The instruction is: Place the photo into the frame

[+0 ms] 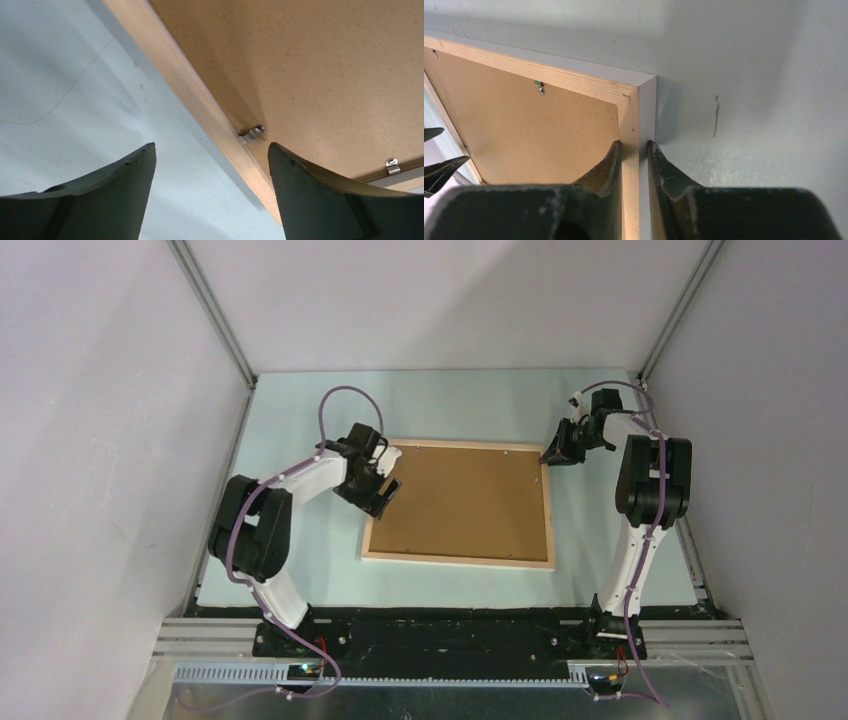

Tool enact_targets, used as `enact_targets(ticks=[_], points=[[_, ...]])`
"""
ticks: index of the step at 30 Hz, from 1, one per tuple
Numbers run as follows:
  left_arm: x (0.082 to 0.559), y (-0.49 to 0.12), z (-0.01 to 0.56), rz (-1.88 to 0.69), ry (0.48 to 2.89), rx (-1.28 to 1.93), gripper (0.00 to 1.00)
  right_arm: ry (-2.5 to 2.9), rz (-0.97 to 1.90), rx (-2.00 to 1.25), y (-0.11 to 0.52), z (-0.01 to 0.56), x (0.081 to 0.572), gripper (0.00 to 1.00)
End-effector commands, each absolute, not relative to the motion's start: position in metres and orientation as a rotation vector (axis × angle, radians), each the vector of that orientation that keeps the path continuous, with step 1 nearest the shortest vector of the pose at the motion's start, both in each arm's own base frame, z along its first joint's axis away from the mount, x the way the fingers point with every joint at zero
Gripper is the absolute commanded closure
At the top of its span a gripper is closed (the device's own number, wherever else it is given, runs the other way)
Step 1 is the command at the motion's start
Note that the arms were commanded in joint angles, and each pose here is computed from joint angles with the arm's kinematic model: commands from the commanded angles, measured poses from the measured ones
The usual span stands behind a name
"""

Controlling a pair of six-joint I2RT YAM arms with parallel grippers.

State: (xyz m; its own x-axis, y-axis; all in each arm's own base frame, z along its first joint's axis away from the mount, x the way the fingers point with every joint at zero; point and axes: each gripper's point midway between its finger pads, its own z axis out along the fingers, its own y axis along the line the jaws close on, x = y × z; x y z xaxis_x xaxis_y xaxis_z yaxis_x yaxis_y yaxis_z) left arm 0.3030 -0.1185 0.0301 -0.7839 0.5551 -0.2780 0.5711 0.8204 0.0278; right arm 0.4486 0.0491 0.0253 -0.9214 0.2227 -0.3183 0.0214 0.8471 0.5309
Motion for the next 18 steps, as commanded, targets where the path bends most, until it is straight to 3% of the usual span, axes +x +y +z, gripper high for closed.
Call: enact_targets(ticks=[1, 7, 18], points=[[0.330, -0.112, 0.063, -0.112, 2.656, 0.700, 0.11, 2.730, 0.750, 0.242, 0.040, 0.008, 0.433, 0.75], [0.353, -0.112, 0.073, -0.277, 2.663, 0.516, 0.09, 2.711, 0.765, 0.240, 0.038, 0.020, 0.430, 0.58], [0.391, -0.135, 0.064, -0.414, 2.689, 0.398, 0.16, 2.714, 0.777, 0.179, 0.038, 0.036, 0.410, 0.47]])
